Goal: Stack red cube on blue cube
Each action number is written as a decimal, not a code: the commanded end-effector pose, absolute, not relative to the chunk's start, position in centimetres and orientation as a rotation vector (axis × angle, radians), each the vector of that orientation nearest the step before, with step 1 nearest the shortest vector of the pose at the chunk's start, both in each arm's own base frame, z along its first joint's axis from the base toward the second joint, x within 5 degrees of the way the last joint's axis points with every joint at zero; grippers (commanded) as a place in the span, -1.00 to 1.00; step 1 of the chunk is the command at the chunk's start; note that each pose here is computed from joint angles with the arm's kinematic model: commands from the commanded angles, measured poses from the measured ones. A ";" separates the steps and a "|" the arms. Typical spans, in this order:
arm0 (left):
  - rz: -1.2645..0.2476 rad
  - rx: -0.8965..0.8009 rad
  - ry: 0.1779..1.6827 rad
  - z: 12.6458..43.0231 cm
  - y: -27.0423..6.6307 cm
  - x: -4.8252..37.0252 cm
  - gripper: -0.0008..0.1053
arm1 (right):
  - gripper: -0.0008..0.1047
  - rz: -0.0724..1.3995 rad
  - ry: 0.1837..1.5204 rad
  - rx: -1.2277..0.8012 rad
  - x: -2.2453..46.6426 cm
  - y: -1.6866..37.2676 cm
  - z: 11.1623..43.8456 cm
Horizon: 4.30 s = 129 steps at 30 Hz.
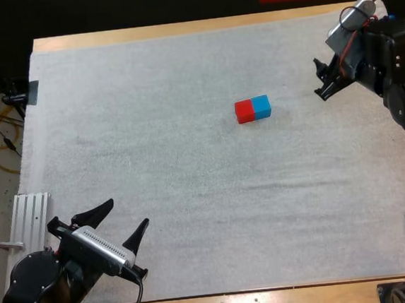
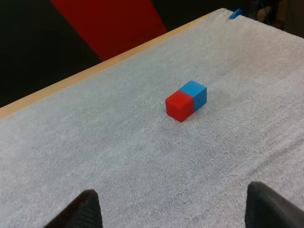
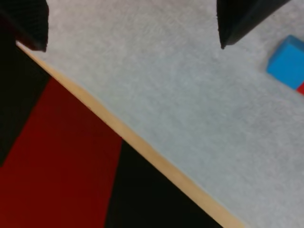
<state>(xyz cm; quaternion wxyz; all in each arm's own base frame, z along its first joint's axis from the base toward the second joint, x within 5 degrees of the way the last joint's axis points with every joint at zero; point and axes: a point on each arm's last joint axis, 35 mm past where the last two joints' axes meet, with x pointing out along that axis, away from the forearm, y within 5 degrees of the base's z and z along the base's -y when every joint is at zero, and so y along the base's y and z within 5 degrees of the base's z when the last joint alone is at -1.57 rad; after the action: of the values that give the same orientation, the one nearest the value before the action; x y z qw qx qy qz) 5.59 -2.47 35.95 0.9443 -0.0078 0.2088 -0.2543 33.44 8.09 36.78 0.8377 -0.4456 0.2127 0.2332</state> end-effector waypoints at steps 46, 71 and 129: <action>-0.522 -0.016 0.424 36.1 -2.5 5.5 0.20 | 0.34 1.183 0.419 -1.321 43.1 21.1 24.9; -0.521 -0.016 0.465 35.7 -2.4 5.4 0.20 | 0.34 1.329 0.571 -1.282 43.6 22.4 17.6; -0.521 -0.016 0.465 35.7 -2.4 5.4 0.20 | -0.99 0.455 1.030 -0.543 41.9 21.8 26.3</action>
<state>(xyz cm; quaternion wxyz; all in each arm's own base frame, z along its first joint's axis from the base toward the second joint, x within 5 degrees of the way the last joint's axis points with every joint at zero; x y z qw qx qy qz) 5.39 -2.42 35.50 0.9395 -0.0077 0.2312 -0.2528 41.88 22.21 25.61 0.7950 -0.2876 0.4761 0.2422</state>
